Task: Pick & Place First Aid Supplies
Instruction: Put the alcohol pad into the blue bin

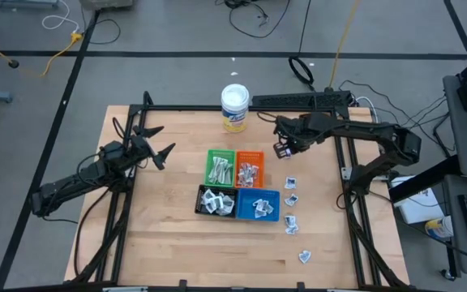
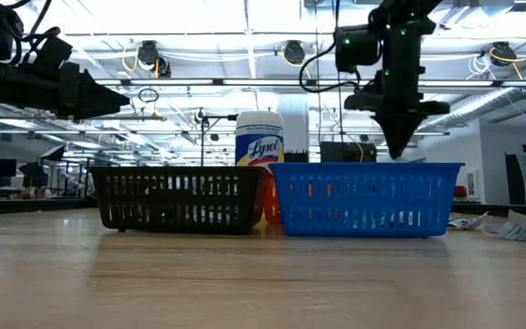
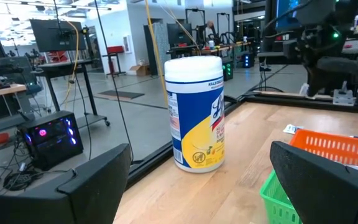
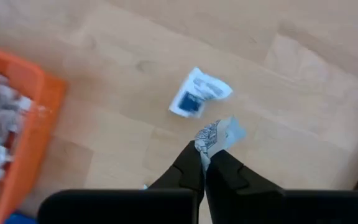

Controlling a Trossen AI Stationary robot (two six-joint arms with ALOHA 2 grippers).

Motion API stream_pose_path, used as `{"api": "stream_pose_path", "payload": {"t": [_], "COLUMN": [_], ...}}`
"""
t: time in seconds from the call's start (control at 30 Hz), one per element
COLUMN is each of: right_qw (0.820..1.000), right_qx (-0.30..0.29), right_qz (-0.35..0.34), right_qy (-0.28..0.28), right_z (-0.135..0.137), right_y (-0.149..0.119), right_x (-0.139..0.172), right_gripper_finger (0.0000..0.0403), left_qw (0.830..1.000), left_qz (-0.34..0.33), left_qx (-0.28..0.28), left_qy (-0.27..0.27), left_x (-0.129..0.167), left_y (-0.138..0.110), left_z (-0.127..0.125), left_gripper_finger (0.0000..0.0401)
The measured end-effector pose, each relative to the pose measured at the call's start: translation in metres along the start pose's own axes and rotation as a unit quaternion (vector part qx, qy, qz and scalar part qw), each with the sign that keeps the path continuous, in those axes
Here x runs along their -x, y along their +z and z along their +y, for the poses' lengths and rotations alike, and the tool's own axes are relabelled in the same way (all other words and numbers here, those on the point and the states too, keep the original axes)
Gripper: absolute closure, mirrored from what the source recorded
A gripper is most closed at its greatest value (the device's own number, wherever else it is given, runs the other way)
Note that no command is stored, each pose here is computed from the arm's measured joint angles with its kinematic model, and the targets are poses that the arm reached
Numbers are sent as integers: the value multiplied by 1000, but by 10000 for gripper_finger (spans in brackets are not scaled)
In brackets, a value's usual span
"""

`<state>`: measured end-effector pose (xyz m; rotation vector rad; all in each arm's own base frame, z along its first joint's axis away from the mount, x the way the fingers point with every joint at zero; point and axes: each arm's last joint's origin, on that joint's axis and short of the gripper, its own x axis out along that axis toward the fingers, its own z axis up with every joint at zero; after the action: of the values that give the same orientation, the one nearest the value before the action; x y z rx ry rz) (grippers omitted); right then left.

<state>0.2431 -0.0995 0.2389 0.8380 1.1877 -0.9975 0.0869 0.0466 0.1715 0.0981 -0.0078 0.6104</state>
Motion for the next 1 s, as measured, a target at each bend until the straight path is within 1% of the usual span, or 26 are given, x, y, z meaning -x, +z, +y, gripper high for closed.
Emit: {"api": "stream_pose_path", "payload": {"t": [0.03,0.1,0.2,0.27,0.4,0.47,0.53,0.67,0.8,0.9,1.0], "right_qw": [1000,999,995,990,968,951,935,912,897,892,893], "right_qx": [1,24,83,128,226,271,306,348,380,394,402], "right_qz": [-5,-16,-11,-8,-4,-2,0,8,15,15,16], "right_qy": [5,24,46,67,110,150,178,216,225,222,204], "right_z": [2,11,29,41,63,74,83,96,102,105,117], "right_y": [1,0,-8,-15,-37,-49,-63,-88,-110,-119,-125], "right_x": [2,7,12,17,26,30,34,41,45,45,30], "right_gripper_finger": [402,402,402,402,402,402,402,403,403,403,403], "left_qw": [1000,1000,1000,1000,1000,1000,1000,1000,1000,1000,1000], "left_qz": [0,0,0,0,0,0,0,0,0,0,0], "left_qx": [0,0,0,0,0,0,0,0,0,0,0], "left_qy": [0,0,0,0,0,0,0,0,0,0,0], "left_x": [0,0,0,0,0,0,0,0,0,0,0], "left_y": [0,0,0,0,0,0,0,0,0,0,0], "left_z": [0,0,0,0,0,0,0,0,0,0,0], "left_gripper_finger": [9,9,9,9,9,9,9,9,9,9,9]}}
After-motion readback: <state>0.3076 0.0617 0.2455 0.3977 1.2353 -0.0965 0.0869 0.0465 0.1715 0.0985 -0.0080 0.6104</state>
